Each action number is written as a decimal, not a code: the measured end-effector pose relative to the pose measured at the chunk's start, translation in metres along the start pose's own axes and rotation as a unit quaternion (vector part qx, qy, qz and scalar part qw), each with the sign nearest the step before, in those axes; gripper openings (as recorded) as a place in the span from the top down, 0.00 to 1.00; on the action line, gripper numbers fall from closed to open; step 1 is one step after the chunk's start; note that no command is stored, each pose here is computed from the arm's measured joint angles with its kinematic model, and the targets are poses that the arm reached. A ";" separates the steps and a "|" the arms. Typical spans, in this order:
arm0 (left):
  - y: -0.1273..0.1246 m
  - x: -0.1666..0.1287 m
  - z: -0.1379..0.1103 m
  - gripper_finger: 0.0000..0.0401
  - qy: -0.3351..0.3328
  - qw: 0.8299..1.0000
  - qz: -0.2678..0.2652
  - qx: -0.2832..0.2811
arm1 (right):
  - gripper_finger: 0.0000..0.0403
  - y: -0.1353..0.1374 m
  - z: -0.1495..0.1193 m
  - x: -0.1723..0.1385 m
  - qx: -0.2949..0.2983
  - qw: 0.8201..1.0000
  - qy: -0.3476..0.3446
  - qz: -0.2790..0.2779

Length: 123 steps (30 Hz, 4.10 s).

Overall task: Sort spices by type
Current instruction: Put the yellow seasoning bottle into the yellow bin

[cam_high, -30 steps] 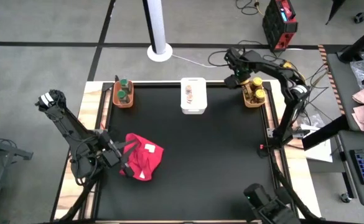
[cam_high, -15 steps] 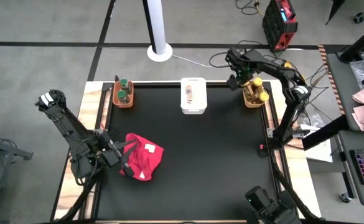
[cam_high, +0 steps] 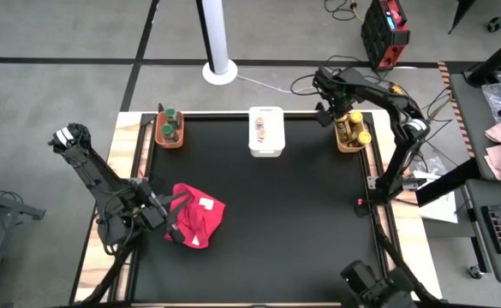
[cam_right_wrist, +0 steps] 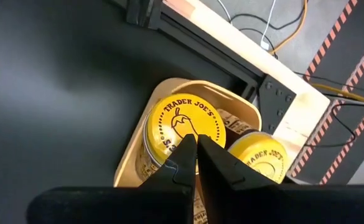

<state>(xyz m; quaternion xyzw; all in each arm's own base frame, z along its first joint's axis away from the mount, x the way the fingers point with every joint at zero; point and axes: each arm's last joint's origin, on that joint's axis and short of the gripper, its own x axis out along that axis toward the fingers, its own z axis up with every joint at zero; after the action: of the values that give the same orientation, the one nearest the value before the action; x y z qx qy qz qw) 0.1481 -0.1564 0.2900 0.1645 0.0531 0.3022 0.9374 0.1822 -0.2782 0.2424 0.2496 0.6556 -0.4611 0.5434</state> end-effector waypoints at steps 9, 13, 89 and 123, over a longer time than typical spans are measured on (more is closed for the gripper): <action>0.000 0.000 0.000 0.89 0.000 1.000 0.000 0.000 | 0.98 -0.003 -0.012 -0.011 0.002 1.000 0.015 -0.002; 0.000 0.000 0.000 0.89 0.000 1.000 0.000 0.000 | 0.98 -0.001 -0.018 -0.018 -0.001 1.000 0.012 0.000; -0.015 0.020 0.002 0.99 -0.040 0.987 -0.138 -0.069 | 0.98 0.034 -0.143 -0.072 0.003 0.990 -0.120 0.072; 0.084 0.330 -0.006 1.00 0.016 0.955 -0.293 -0.044 | 0.98 0.072 -0.213 -0.010 -0.102 0.967 -0.218 0.086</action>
<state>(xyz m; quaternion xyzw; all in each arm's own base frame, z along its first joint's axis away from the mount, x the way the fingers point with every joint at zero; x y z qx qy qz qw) 0.3685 0.1019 0.3133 0.0953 0.1005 0.0190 0.9902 0.1423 -0.0571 0.2248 0.1418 0.5413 -0.3869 0.7330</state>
